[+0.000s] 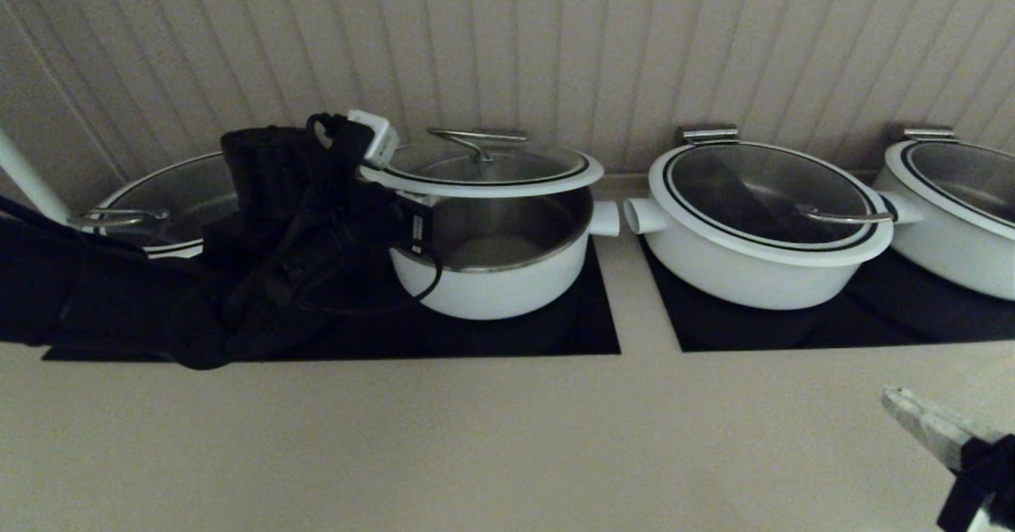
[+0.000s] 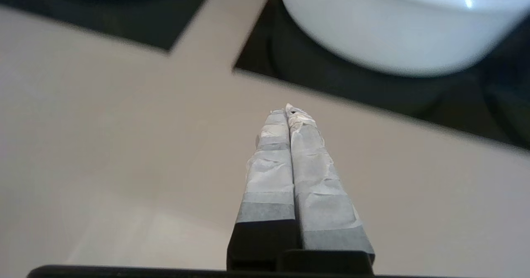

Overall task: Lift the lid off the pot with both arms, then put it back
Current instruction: Open the pot lid completely

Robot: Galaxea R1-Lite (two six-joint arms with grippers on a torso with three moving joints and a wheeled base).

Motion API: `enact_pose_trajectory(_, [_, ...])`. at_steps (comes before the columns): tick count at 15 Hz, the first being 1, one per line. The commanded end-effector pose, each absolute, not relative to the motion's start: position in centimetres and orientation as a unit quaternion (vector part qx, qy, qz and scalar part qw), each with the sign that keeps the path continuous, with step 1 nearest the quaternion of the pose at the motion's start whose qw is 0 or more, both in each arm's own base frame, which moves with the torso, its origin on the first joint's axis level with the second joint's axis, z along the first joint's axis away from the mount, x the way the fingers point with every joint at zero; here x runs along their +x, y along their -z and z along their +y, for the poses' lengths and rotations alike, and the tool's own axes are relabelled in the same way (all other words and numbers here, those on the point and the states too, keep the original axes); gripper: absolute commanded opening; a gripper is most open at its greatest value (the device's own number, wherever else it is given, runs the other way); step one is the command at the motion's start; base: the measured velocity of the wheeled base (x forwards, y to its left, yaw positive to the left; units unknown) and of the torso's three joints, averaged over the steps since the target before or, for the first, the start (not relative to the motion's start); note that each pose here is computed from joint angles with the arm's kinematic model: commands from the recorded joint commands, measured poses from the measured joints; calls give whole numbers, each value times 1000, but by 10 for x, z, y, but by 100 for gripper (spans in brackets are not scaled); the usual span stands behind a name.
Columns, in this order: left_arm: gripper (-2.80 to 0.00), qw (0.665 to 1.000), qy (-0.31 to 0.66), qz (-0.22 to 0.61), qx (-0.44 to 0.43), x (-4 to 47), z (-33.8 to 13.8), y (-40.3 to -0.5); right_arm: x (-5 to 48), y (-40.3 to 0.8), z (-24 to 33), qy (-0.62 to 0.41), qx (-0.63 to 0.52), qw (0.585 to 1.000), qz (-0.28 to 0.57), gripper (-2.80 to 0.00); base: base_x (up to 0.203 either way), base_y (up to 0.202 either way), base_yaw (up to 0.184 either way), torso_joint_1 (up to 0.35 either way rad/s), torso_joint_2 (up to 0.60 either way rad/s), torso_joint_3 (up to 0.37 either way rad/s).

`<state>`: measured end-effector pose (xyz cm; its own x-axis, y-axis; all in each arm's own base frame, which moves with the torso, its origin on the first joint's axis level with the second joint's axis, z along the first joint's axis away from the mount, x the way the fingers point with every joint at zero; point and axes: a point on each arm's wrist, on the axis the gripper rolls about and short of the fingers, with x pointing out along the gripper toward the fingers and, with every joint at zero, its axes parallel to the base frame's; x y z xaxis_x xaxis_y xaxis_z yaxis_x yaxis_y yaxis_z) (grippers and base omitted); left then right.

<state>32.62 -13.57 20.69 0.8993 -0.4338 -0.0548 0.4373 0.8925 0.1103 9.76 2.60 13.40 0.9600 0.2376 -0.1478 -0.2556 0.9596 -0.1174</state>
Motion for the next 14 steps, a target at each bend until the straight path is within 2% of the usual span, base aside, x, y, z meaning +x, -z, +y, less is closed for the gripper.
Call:
enact_pose_trajectory(1, [-280,973,224,12,60,326,-136,-208,57,-131,15,-119,-64,990,39,-280,0,0,0,0,0,0])
enact_pose_trajectory(6, [-280,973,224,12,61,326,-136,-207,0,-99,-1,-119,-64,990,45,-280,0,0,0,0,0,0])
enact_pose_trajectory(8, [-280,973,223,12,61,327,-135,-207,-2,-80,0,-150,-71,979,122,-280,0,0,0,0,0,0])
enact_pose_trajectory(14, [-280,973,224,11,60,326,-136,-208,-2,-79,0,-154,-64,978,129,-280,0,0,0,0,0,0])
